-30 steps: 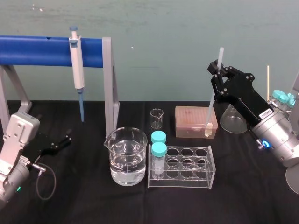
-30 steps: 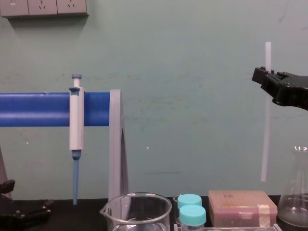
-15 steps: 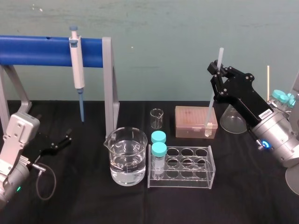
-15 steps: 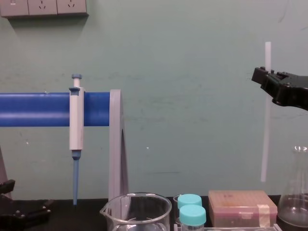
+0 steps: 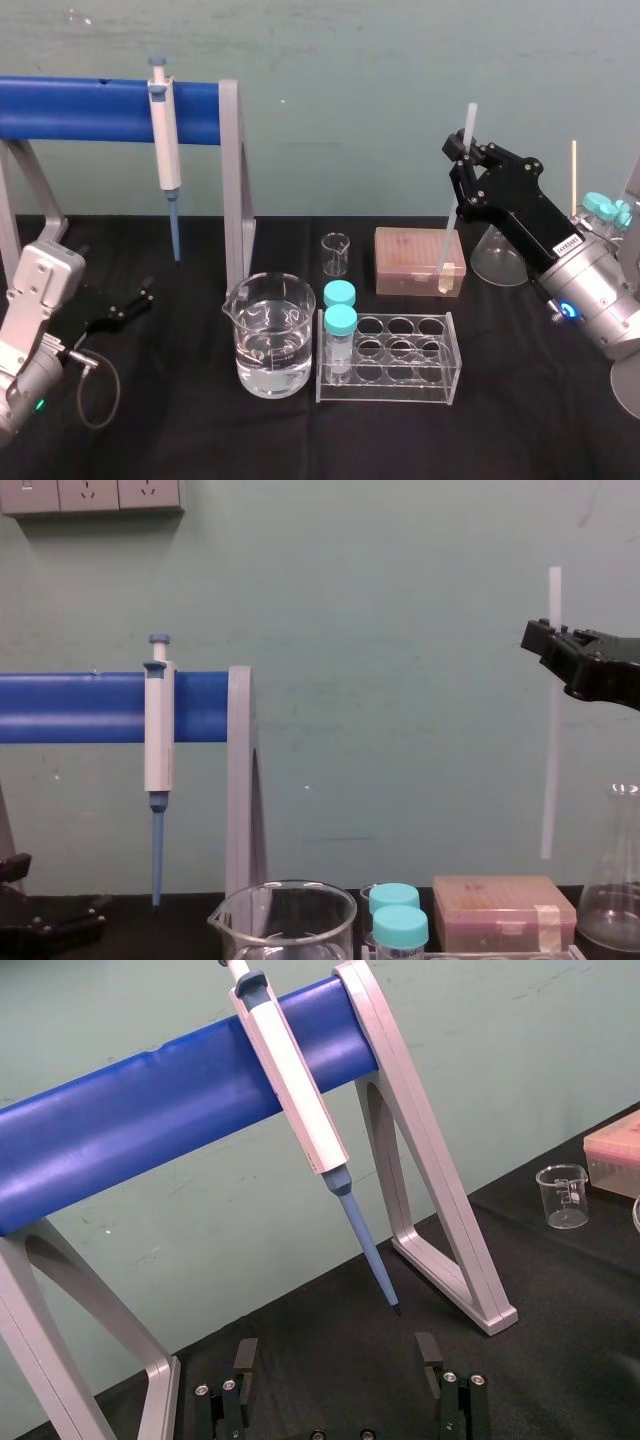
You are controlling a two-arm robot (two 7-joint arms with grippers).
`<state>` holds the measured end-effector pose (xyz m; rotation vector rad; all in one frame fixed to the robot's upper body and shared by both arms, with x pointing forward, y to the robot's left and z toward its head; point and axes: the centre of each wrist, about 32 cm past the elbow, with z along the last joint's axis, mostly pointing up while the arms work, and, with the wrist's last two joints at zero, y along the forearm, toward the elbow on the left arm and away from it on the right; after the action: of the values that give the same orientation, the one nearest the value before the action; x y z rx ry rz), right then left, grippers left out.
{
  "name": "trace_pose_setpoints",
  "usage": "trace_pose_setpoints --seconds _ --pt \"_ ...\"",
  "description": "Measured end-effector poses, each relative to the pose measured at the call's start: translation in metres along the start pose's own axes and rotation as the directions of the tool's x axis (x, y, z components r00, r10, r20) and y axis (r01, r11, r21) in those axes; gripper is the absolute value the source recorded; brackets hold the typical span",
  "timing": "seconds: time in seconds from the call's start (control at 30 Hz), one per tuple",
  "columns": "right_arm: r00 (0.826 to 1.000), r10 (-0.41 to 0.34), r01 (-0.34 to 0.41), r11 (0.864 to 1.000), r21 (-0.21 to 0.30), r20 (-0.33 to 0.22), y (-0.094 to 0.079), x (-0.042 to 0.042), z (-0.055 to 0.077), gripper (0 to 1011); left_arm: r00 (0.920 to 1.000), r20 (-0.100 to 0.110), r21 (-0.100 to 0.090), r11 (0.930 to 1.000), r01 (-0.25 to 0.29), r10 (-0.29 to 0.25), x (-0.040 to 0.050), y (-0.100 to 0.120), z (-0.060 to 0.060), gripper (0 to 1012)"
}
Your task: Pick up the stirring rod with one hand, then place it down.
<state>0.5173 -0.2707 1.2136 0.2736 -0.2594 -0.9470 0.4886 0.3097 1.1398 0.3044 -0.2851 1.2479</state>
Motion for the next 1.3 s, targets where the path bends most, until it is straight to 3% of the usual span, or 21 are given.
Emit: trace_pose_setpoints --seconds 0.27,0.4,0.5,0.7,1.1,1.3 --pt "1.0 -0.001 0.001 1.0 -0.002 -0.001 -0.001 0.0005 0.0 72 1.0 0.0 0.0 1.0 0.0 0.0 0.0 0.0 0.0 1000" --pt "1.0 0.014 -0.015 1.0 -0.005 -0.027 -0.001 0.0009 -0.002 72 1.0 0.0 0.0 1.0 0.0 0.0 0.0 0.0 0.0 1000" --pt "0.995 0.061 -0.062 0.998 -0.002 -0.074 -0.001 -0.0002 -0.007 72 1.0 0.0 0.0 1.0 0.0 0.0 0.0 0.0 0.0 1000" --pt "0.981 0.155 -0.154 0.988 0.016 -0.114 -0.002 -0.0017 -0.018 72 1.0 0.0 0.0 1.0 0.0 0.0 0.0 0.0 0.0 1000" --pt "0.978 0.187 -0.189 0.982 -0.006 -0.089 -0.007 -0.0038 -0.048 72 1.0 0.0 0.0 1.0 0.0 0.0 0.0 0.0 0.0 1000" --pt "0.978 0.189 -0.191 0.982 -0.011 -0.087 -0.007 -0.0048 -0.052 72 1.0 0.0 0.0 1.0 0.0 0.0 0.0 0.0 0.0 1000"
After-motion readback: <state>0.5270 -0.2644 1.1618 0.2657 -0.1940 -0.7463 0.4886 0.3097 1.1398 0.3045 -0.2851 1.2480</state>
